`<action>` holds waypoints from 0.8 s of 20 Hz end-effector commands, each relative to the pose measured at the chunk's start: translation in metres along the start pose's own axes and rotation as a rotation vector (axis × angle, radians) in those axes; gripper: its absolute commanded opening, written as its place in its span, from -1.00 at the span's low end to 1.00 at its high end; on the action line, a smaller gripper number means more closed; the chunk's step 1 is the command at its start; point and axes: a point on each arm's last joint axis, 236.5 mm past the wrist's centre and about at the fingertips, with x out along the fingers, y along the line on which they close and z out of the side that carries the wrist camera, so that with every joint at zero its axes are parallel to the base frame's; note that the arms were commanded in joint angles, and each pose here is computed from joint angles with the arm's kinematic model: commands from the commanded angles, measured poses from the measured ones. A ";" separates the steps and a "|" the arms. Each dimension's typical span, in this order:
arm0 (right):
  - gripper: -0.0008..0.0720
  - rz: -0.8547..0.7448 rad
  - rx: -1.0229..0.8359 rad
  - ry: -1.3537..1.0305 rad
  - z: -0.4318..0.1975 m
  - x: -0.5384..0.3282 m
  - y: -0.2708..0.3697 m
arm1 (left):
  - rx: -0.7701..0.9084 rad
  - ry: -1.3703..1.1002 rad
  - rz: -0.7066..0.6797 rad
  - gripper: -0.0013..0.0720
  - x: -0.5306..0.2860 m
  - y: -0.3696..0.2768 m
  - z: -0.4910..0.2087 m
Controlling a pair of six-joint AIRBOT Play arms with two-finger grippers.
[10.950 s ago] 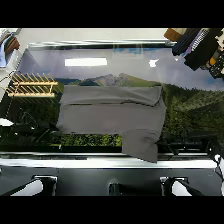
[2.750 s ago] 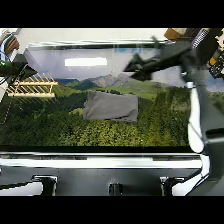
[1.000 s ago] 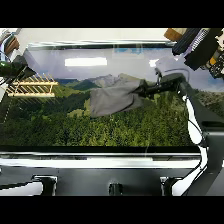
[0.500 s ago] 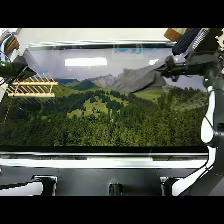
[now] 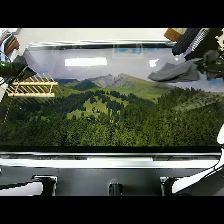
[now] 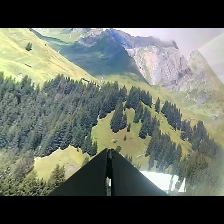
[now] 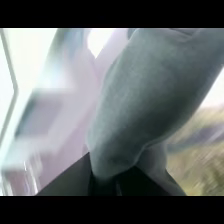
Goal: Fold the clothes and pants, and hang the long-sleeved shirts on hangers.
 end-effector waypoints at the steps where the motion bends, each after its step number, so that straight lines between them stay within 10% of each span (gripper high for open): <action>1: -0.86 -0.057 0.080 -0.157 0.055 -0.042 -0.032 | -0.003 0.001 0.001 -0.91 0.000 0.001 0.000; 16: -0.86 -0.881 0.163 -0.013 -0.006 -0.166 -0.229 | -0.011 0.002 0.002 -0.91 0.000 0.001 0.000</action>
